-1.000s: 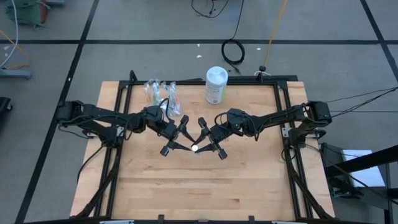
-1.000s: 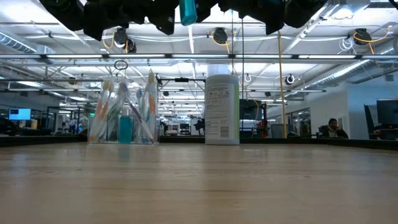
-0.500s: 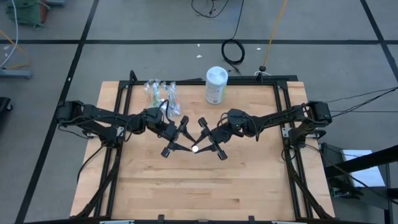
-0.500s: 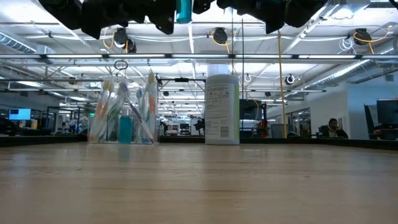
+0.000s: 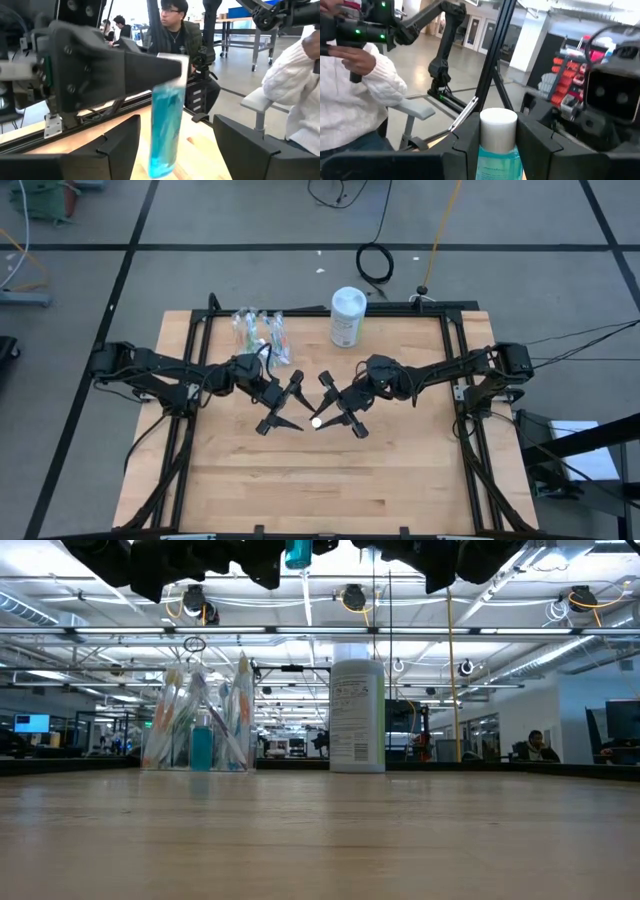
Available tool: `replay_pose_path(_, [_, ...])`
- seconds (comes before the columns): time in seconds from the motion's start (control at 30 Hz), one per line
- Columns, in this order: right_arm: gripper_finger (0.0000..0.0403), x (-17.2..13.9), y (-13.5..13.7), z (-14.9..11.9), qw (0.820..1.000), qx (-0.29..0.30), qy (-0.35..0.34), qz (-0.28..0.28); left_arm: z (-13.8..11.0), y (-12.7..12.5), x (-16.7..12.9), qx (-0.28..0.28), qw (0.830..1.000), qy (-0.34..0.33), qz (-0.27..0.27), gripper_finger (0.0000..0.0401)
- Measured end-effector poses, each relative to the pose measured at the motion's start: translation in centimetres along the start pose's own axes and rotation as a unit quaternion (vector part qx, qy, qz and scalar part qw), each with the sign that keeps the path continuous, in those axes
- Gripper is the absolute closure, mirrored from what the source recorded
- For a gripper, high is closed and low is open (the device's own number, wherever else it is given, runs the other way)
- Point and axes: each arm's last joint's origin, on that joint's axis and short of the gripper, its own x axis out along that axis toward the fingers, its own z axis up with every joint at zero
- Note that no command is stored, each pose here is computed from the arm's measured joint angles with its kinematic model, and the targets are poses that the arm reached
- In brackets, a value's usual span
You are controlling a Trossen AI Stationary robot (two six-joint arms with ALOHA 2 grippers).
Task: Pick & Place toothbrushing station
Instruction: Put the mouthwash into the middle of the transparent organizer
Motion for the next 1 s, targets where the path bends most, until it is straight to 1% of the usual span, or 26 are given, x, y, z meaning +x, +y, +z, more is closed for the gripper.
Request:
replay_pose_path(0.1, [0.0303,0.0,0.0,0.3,1.0,0.004,-0.012,-0.002,-0.1,0.1,0.0,0.001,1.0,0.001,0.006,0.0163])
replay_pose_path(0.2, [0.0303,0.1,0.0,0.5,1.0,0.018,-0.02,-0.009,-0.1,0.3,0.0,0.002,1.0,0.002,0.028,0.0181])
replay_pose_path(0.33, [0.0303,0.2,0.2,0.5,1.0,0.016,-0.019,-0.016,-0.1,0.2,0.0,0.0,1.0,0.005,0.03,0.0193])
replay_pose_path(0.47, [0.0303,0.4,0.4,0.7,1.0,0.015,-0.022,-0.016,-0.1,0.1,0.2,0.001,0.999,0.006,0.037,0.0182])
replay_pose_path(0.6, [0.0303,0.9,0.9,0.6,0.998,0.023,-0.006,-0.053,-0.1,0.0,0.2,0.0,0.999,0.008,0.045,0.016])
replay_pose_path(0.67, [0.0303,1.1,1.2,0.4,0.997,0.018,0.011,-0.072,-0.1,0.0,0.3,0.002,0.999,0.009,0.044,0.015])
replay_pose_path(0.73, [0.0303,1.3,1.6,0.3,0.997,0.007,0.022,-0.072,-0.1,-0.1,0.4,0.004,0.999,0.009,0.042,0.0144])
replay_pose_path(0.87, [0.0303,1.4,1.9,0.8,0.997,0.003,0.018,-0.072,-0.2,-0.2,0.4,0.002,0.999,0.012,0.043,0.0144])
replay_pose_path(0.93, [0.0303,1.3,1.9,1.0,0.996,0.016,0.021,-0.086,-0.1,-0.2,0.2,-0.001,0.999,0.02,0.051,0.0147])
replay_pose_path(1.0, [0.0303,1.0,2.0,1.1,0.993,0.027,0.03,-0.108,0.4,-0.3,-0.3,0.003,0.997,0.028,0.069,0.015])
